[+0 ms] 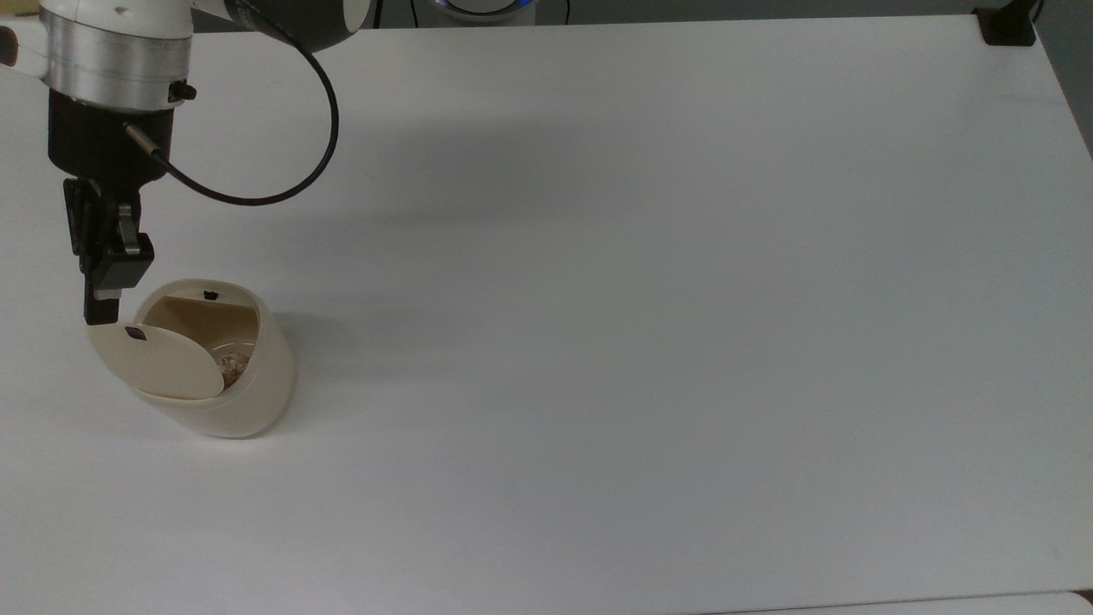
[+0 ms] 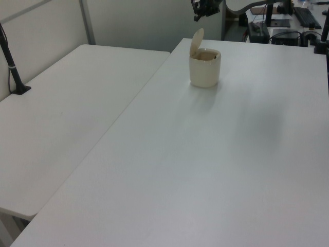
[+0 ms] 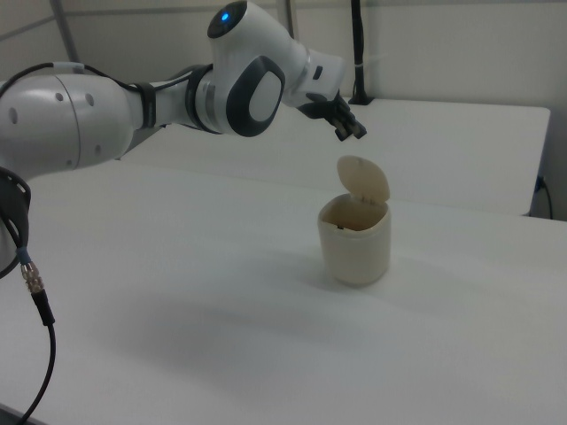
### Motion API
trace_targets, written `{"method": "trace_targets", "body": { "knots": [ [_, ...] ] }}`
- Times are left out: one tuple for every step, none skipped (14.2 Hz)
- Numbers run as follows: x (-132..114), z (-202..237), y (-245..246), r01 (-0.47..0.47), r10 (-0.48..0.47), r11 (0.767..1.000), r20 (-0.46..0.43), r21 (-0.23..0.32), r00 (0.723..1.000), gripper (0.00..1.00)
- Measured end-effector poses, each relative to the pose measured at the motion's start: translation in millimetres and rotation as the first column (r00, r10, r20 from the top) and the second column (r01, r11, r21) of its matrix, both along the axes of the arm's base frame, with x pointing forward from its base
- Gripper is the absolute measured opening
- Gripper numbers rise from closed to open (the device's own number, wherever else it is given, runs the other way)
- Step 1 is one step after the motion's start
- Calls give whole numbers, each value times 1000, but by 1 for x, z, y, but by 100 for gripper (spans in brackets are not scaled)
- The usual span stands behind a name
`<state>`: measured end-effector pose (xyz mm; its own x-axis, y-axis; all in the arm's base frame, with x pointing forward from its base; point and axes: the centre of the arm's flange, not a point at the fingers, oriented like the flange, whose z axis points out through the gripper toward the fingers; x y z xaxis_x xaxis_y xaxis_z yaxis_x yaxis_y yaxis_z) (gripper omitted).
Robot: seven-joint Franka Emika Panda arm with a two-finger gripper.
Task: Close the trash bin
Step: 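Push the raised lid down onto the bin rim with the gripper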
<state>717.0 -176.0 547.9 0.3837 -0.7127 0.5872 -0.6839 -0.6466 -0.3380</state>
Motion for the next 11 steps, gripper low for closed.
{"method": "trace_targets", "body": {
  "knots": [
    [1,-3,-1,3,-3,1000,-4,1,1000,1],
    [2,-8,-1,3,-3,1000,-11,1,1000,1],
    [3,-13,-1,4,-4,1000,-19,0,1000,1],
    [4,-19,-1,5,-5,1000,-27,-2,1000,1],
    [6,-24,-1,5,-5,1000,-35,-4,999,1],
    [7,-29,-1,5,-5,1000,-42,-6,999,1],
    [8,-33,-1,4,-5,1000,-47,-6,999,1],
    [9,-36,-1,4,-5,1000,-52,-5,999,1],
    [9,-39,-1,4,-5,1000,-55,-5,998,1],
    [10,-40,-1,4,-5,1000,-57,-5,998,1],
    [10,-41,-1,4,-5,1000,-58,-5,998,1]
  ]
}}
